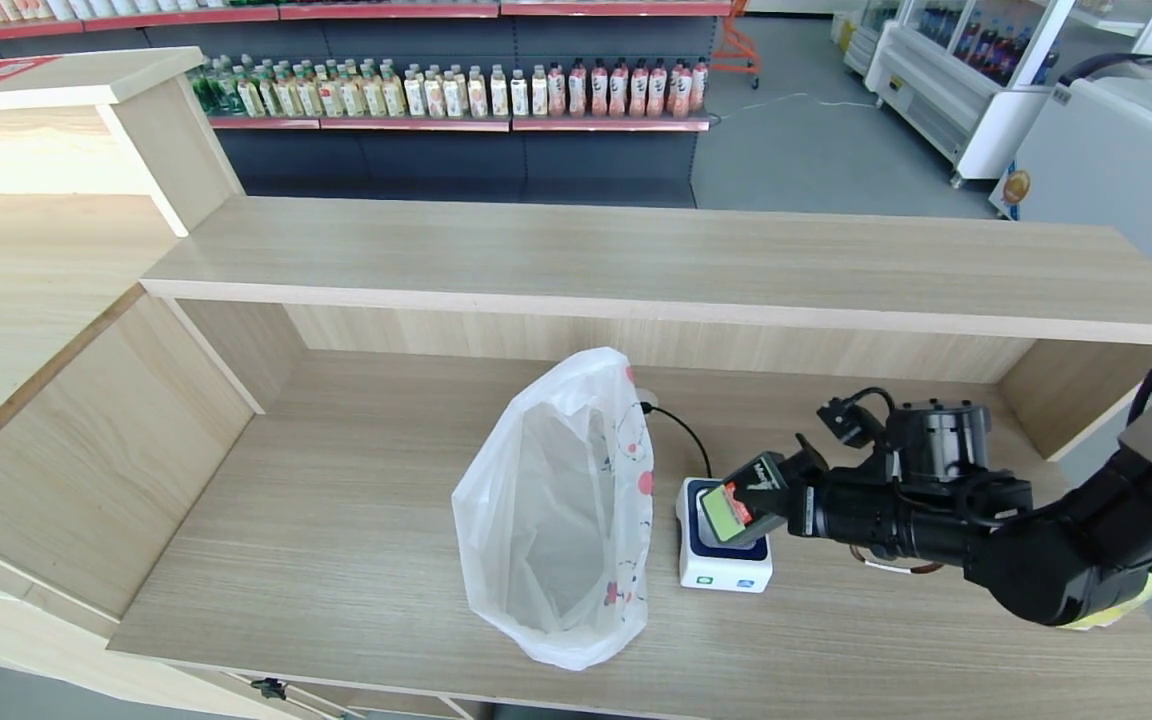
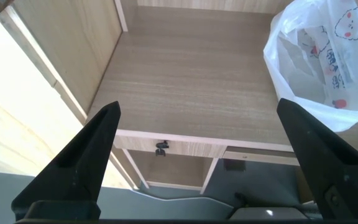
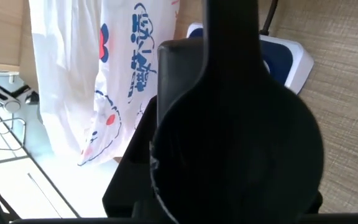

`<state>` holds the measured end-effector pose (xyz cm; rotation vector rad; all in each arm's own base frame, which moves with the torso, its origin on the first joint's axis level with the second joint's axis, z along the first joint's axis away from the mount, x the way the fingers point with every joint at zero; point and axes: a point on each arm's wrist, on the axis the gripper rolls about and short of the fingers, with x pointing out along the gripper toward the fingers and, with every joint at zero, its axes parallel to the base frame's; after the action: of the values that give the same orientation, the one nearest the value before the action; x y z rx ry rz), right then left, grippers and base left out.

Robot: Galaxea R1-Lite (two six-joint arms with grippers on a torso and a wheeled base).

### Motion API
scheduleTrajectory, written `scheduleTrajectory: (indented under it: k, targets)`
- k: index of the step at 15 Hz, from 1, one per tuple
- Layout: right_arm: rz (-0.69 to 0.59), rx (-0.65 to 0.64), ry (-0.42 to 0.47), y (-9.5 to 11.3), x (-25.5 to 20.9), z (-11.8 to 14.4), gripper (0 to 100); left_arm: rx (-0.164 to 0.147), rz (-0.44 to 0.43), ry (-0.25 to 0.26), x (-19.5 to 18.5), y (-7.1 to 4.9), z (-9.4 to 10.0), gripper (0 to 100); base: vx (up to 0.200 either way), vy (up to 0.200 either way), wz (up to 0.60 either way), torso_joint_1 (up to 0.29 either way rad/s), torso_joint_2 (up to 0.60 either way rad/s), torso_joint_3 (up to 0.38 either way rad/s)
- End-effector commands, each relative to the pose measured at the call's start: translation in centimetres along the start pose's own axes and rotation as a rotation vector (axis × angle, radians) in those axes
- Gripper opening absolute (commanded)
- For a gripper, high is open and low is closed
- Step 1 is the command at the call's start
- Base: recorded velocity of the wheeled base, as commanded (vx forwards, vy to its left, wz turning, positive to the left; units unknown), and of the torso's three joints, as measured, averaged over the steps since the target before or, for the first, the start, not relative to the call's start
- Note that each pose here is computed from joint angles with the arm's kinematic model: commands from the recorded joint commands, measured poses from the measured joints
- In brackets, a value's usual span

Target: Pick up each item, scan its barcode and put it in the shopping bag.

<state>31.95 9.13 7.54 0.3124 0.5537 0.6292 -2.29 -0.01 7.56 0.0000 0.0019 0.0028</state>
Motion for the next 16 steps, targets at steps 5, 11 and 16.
scheduleTrajectory:
  k: [5,11,16]
  targets:
    - [0.027,-0.341,-0.218,4.3,-6.9,3.7,0,0.000,0.000,0.000,0.0,0.0,0.0,100,0.000,0.000,0.00,0.000,0.00,0.000]
    - [0.010,-0.231,-0.184,5.2,-6.8,3.3,0,0.002,-0.001,0.000,0.0,0.0,0.0,100,0.000,0.133,0.00,0.001,0.00,0.002]
    - [0.067,-0.163,-0.144,6.5,-5.7,3.0,0,0.000,0.000,0.000,0.0,0.0,0.0,100,0.000,0.120,0.00,0.004,0.00,0.001]
